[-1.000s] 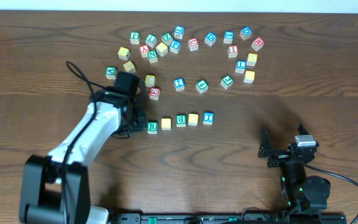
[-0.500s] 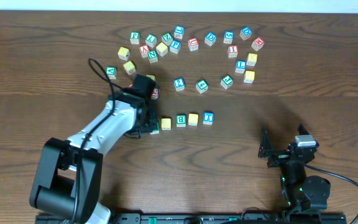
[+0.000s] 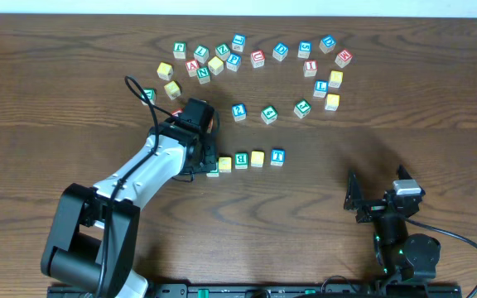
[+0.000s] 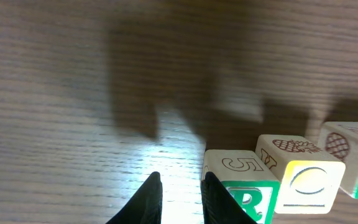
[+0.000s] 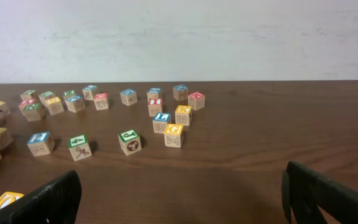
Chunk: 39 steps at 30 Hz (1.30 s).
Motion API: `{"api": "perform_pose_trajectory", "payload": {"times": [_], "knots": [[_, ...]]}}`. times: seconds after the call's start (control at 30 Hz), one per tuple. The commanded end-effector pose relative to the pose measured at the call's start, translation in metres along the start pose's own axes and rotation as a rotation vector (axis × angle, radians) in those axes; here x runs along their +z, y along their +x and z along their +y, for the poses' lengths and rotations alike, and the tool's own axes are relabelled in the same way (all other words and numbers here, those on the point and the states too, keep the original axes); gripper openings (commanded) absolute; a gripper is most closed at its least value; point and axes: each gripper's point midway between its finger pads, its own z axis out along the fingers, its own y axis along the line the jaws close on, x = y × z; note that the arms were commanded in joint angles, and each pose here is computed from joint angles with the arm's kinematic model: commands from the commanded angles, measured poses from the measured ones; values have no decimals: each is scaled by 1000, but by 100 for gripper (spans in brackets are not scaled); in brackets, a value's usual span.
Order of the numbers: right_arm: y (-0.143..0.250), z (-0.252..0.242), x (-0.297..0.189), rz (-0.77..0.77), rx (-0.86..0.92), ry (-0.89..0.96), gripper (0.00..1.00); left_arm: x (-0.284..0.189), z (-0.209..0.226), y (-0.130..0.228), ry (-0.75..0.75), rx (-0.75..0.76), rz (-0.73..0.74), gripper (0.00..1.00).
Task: Spell out ROBOT
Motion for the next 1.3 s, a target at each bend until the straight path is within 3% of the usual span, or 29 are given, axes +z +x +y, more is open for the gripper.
{"api": "perform_pose_trajectory", "payload": {"times": [0.0, 0.53, 1.03, 1.27], "knots": [[1, 1, 0, 0, -15, -3, 99, 5, -5, 5, 7, 8, 12, 22], [1, 1, 0, 0, -15, -3, 99, 4, -24, -3, 45, 33, -36, 22], [1, 1, 0, 0, -15, -3, 99, -53, -47, -43, 65, 123, -91, 22], [1, 1, 0, 0, -15, -3, 99, -54, -59, -40, 85, 160, -95, 19]]}}
